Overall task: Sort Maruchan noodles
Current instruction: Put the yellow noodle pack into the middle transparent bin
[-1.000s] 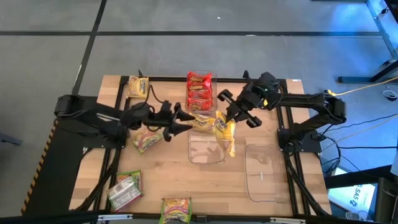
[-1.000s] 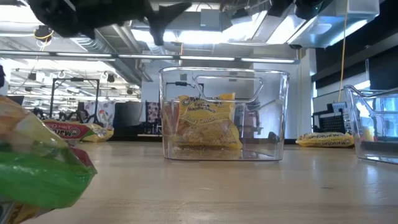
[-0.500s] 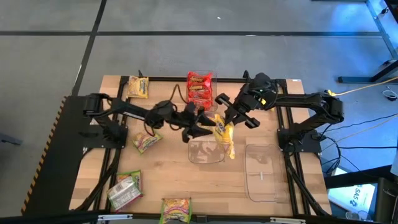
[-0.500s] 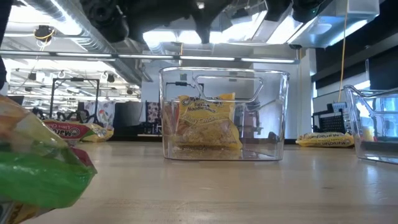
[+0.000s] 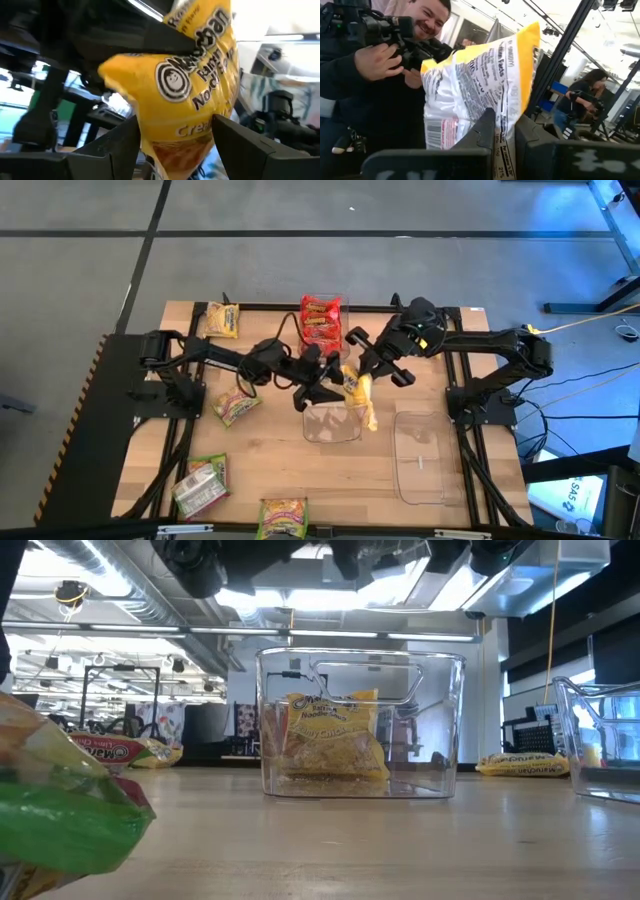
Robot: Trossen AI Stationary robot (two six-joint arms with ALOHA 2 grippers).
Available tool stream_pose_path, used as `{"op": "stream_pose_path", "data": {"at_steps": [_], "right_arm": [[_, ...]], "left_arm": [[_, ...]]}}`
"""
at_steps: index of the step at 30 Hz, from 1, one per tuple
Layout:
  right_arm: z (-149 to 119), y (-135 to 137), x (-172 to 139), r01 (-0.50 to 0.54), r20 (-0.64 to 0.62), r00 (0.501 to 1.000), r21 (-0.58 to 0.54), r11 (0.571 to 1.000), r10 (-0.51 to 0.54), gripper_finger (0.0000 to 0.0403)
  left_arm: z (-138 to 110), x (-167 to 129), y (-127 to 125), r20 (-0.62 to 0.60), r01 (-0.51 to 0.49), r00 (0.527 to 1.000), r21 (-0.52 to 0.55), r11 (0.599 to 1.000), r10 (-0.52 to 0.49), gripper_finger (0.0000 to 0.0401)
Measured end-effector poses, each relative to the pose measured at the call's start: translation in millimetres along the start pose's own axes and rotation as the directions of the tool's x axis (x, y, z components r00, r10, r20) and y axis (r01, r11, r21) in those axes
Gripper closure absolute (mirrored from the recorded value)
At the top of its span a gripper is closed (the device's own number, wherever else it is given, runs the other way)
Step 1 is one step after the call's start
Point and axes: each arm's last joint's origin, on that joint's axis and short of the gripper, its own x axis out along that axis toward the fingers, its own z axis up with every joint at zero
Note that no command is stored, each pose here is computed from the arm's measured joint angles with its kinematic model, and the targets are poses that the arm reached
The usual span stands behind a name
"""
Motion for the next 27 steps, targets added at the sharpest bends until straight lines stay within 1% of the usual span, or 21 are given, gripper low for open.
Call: {"op": "stream_pose_path", "data": {"at_steps": [5, 9, 12, 14, 18, 20, 23, 27], "right_arm": [[0, 0, 0, 0.015, -0.001, 1.0, -0.022, 1.0, -0.015, 0.0389], [-1, -1, 0, 0.022, -0.003, 1.0, -0.02, 1.0, -0.022, 0.0389], [-5, -2, 0, 0.04, -0.012, 0.999, 0.01, 0.999, -0.04, 0.0389], [-7, -2, 0, 0.056, -0.022, 0.998, 0.03, 0.998, -0.055, 0.0389], [-11, -2, 0, 0.075, -0.04, 0.997, 0.068, 0.995, -0.073, 0.0389], [-11, -3, -1, 0.093, -0.044, 0.995, 0.111, 0.989, -0.089, 0.0389], [-12, -3, -1, 0.092, -0.045, 0.995, 0.167, 0.982, -0.086, 0.0388], [-11, -3, 0, 0.111, -0.046, 0.994, 0.232, 0.966, -0.103, 0.0386]], "left_arm": [[0, 5, -6, -0.023, 0.05, 0.999, 0.013, 0.999, -0.049, 0.0167], [0, 5, -6, -0.026, 0.057, 0.998, 0.011, 0.998, -0.057, 0.0167], [0, 5, -6, -0.025, 0.054, 0.998, 0.009, 0.999, -0.054, 0.0168], [0, 5, -5, -0.022, 0.049, 0.999, 0.01, 0.999, -0.049, 0.0175], [0, 5, -5, -0.014, 0.033, 0.999, 0.037, 0.999, -0.032, 0.0216], [0, 5, -5, -0.013, 0.033, 0.999, 0.054, 0.998, -0.032, 0.0243], [-1, 5, -4, -0.026, 0.032, 0.999, 0.09, 0.995, -0.03, 0.0284], [-2, 5, -4, -0.034, 0.036, 0.999, 0.138, 0.99, -0.032, 0.0326]]}}
